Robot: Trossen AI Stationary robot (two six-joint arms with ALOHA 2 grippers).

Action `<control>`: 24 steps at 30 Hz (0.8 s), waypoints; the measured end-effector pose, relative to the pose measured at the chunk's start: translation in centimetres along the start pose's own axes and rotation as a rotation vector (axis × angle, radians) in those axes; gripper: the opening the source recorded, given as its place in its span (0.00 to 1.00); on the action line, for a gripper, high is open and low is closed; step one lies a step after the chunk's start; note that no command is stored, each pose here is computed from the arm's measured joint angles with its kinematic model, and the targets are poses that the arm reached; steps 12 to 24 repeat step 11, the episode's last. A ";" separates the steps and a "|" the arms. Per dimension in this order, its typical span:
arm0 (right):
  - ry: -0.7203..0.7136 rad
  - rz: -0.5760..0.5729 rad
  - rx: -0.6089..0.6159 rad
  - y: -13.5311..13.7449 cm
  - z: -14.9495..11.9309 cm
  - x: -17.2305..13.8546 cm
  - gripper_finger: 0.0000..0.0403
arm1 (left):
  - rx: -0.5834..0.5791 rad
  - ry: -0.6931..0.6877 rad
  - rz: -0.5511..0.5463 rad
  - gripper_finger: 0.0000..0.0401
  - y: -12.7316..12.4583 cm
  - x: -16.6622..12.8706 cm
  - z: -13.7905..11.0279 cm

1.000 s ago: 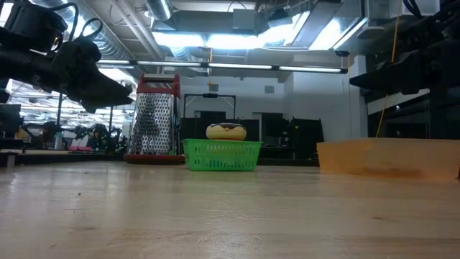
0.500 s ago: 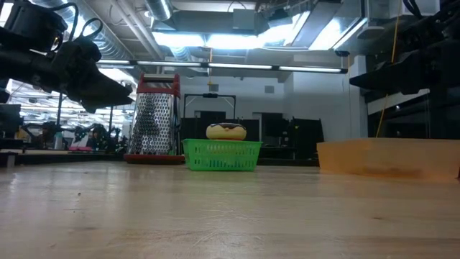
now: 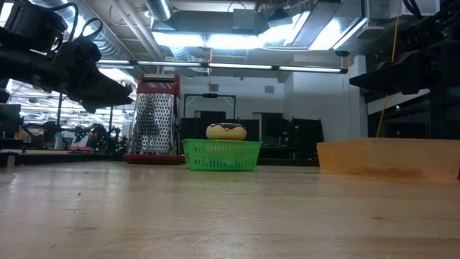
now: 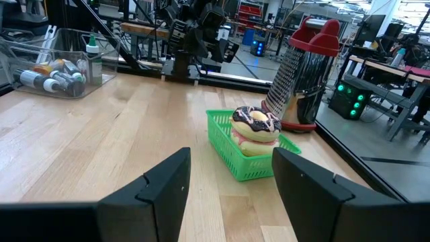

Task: Pick & Place Food Item
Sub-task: Return to Home Position

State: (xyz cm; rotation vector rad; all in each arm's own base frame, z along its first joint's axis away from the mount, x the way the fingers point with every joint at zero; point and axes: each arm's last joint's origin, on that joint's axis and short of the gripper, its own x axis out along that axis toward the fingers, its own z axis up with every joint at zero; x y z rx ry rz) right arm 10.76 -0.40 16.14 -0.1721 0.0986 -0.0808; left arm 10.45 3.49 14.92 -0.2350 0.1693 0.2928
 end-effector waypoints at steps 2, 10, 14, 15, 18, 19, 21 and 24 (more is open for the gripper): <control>0.000 0.000 0.000 0.0 0.0 0.0 0.53 | 0.000 0.000 0.000 0.44 0.0 0.0 0.0; 0.000 0.000 0.000 0.0 0.0 0.0 0.53 | 0.000 0.000 0.000 0.45 0.0 0.0 0.0; 0.000 0.000 0.000 0.0 0.0 0.0 0.53 | 0.000 0.000 0.000 0.45 0.0 0.0 0.0; 0.000 0.000 0.000 0.0 0.0 0.0 0.53 | 0.000 0.000 0.000 0.45 0.0 0.0 0.0; 0.000 0.000 0.000 0.0 0.0 0.0 0.53 | 0.000 0.000 0.000 0.45 0.0 0.0 0.0; 0.000 0.000 0.000 0.0 0.0 0.0 0.53 | 0.000 0.000 0.000 0.45 0.0 0.0 0.0; 0.000 0.000 0.000 0.0 0.0 0.0 0.53 | 0.000 0.000 0.000 0.45 0.0 0.0 0.0; 0.000 0.000 0.000 0.0 0.0 0.0 0.53 | 0.000 0.000 0.000 0.45 0.0 0.0 0.0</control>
